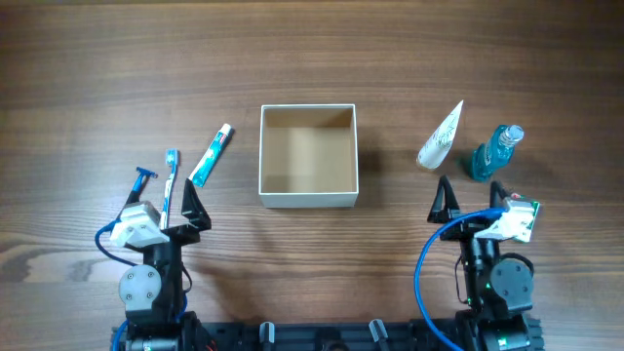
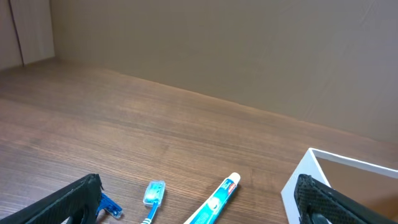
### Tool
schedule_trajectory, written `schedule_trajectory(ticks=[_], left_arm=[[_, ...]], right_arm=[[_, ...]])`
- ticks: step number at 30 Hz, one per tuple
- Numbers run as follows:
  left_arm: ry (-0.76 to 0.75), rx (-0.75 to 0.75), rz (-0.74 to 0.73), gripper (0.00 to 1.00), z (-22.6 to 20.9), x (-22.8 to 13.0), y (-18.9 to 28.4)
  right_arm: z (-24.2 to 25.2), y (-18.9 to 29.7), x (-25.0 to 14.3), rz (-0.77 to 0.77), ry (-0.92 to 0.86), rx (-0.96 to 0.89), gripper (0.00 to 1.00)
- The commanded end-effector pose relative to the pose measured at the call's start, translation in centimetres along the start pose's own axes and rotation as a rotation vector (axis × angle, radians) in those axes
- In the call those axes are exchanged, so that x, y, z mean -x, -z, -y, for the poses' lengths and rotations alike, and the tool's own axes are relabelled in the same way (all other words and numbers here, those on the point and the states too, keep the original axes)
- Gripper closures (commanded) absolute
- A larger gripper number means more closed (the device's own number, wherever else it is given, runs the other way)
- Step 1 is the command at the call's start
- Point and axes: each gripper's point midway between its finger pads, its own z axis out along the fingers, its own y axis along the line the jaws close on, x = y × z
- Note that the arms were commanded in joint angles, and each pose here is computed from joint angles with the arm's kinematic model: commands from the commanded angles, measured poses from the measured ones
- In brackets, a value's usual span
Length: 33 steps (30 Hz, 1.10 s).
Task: Pack container
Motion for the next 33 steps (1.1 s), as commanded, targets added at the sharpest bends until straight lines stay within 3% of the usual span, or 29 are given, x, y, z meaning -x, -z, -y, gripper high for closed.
schedule_trajectory(ticks=[1,5,10,14,18,21,26,31,33], left_arm=[[0.031,-0.003,0.002,0.0,0.0,0.2,0.1],[0.028,-0.033,-0.059,0.0,1.1,1.6,0.6],[0.08,-0.009,-0.218,0.0,2.2,4.5,0.5],[0.093,0.07,-0.526,0.0,2.9,5.8,-0.7],[0.114,0.047,-0.762,0.0,5.1,7.8,-1.4],[0.129,0.027,-0.819,0.0,5.9,8.4,-1.9],[0.13,0.044,-0.871,0.0,5.7,7.1,-2.8],[0.131,0.053,-0.898,0.0,5.5,6.3,-3.2],[0.13,0.053,-0.898,0.0,5.5,6.3,-3.2]], right_arm=[[-0.9,0.6,2.4,-0.014,0.022,0.015,0.0],[-2.2,0.8,4.5,-0.091,0.071,0.034,0.0],[-4.1,-0.2,6.9,-0.345,0.098,0.019,0.0],[-5.6,-2.6,10.7,-0.583,0.138,-0.043,0.0],[-6.9,-4.0,12.5,-0.817,0.164,-0.078,0.0],[-6.7,-4.3,11.6,-0.892,0.17,-0.096,0.0],[-6.2,-7.6,10.8,-0.869,0.159,-0.151,0.01],[-4.0,-11.3,4.1,-1.031,0.043,-0.352,0.09],[-3.5,-12.1,2.0,-1.077,0.014,-0.398,0.17]])
